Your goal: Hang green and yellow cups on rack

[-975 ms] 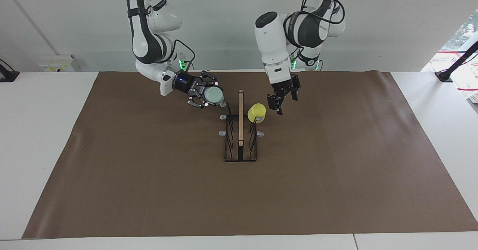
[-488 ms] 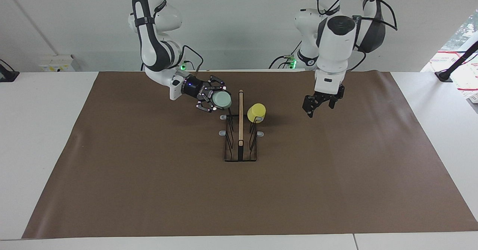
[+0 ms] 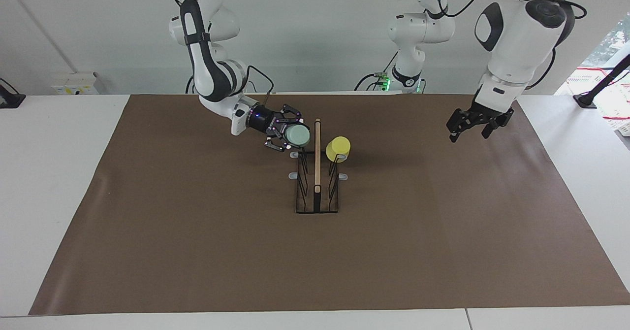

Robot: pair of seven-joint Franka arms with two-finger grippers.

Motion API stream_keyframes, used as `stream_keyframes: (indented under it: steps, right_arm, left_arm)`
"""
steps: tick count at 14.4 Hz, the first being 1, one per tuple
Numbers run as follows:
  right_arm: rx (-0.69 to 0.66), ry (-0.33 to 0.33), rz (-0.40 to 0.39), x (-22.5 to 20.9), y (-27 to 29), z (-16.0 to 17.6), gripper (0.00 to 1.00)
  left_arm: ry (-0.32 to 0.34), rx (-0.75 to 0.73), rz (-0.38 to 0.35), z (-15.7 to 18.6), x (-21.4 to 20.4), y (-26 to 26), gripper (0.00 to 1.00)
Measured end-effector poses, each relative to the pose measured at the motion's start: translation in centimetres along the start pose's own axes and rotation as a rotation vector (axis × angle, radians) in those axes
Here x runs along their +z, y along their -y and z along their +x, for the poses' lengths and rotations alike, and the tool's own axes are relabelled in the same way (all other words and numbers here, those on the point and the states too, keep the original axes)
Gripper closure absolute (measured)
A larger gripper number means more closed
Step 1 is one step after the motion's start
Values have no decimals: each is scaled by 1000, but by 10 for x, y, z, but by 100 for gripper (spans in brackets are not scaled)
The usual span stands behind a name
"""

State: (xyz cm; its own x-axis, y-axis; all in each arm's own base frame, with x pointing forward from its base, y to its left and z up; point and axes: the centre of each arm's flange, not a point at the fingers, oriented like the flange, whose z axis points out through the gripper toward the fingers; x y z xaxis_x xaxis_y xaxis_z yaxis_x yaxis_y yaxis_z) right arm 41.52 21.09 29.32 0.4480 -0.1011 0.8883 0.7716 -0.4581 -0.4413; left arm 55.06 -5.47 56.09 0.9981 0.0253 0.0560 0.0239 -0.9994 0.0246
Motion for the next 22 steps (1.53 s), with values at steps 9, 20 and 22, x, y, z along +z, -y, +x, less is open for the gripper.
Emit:
stream_keyframes:
  steps: [9,20,22]
  right_arm:
    - [-22,19,7,4,-13,-38,27]
    - [-23,-40,76,-92,-97,10,0]
    - [-38,13,94,-124,-120,29,0]
  left_arm:
    - [128,80,-7,-8,-43,26,0]
    - [105,98,-9,-4,-43,24,0]
    - [103,100,-9,-4,-43,23,0]
